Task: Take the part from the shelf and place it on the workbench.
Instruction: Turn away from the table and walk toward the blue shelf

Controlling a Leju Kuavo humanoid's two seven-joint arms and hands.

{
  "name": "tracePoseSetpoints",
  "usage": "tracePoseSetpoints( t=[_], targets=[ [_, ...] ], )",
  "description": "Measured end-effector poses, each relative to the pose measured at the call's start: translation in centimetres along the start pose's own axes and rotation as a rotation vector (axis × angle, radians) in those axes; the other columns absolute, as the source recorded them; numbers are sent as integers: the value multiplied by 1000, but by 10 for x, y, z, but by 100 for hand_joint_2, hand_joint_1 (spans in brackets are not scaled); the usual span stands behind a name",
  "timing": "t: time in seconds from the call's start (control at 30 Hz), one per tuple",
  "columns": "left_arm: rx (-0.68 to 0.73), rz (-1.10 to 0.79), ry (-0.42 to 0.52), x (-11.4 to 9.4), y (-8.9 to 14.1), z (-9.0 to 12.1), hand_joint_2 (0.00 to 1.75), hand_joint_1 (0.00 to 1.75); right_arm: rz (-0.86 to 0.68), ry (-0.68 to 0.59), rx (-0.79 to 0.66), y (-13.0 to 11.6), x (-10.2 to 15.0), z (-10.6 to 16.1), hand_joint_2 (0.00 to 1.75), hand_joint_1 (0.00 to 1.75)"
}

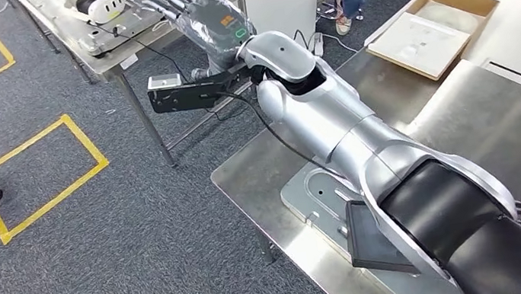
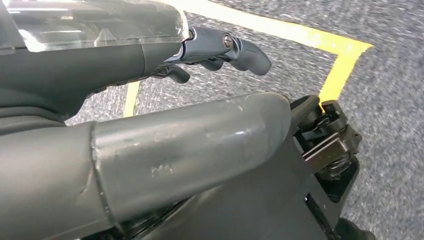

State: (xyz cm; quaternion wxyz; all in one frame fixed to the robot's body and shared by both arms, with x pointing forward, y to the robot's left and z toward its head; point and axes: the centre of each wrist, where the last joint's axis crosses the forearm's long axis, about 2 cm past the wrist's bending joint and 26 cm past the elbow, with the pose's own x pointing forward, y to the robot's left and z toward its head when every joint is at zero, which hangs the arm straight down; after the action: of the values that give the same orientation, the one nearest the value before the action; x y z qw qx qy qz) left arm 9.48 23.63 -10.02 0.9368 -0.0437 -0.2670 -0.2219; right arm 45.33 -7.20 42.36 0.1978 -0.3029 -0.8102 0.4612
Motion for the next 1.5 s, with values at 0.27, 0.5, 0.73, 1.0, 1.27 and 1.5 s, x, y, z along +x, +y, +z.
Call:
tracePoseSetpoints(
  t=[0.27, 0.5, 0.73, 1.0, 1.27, 1.5],
  targets=[
    [8, -34, -20, 5, 13, -2, 0, 0, -57, -25, -108, -10, 11, 3, 175, 0],
    [18, -42, -28, 7, 20, -3, 0, 0, -53, -9, -109, -3, 3, 15, 175, 0],
    [27, -46, -22, 5, 26, -2, 0, 0, -56, -25, -131, -6, 6, 15, 175, 0],
    [63, -44, -17, 1, 34, -1, 0, 0, -72, -34, -131, -2, 9, 17, 175, 0],
    [54, -27, -27, 3, 31, -1, 0, 0, -74, -51, -130, -3, 12, 14, 175, 0],
    [65, -16, -24, 2, 31, -1, 0, 0, -70, -28, -103, 2, 3, 16, 175, 0]
  ],
)
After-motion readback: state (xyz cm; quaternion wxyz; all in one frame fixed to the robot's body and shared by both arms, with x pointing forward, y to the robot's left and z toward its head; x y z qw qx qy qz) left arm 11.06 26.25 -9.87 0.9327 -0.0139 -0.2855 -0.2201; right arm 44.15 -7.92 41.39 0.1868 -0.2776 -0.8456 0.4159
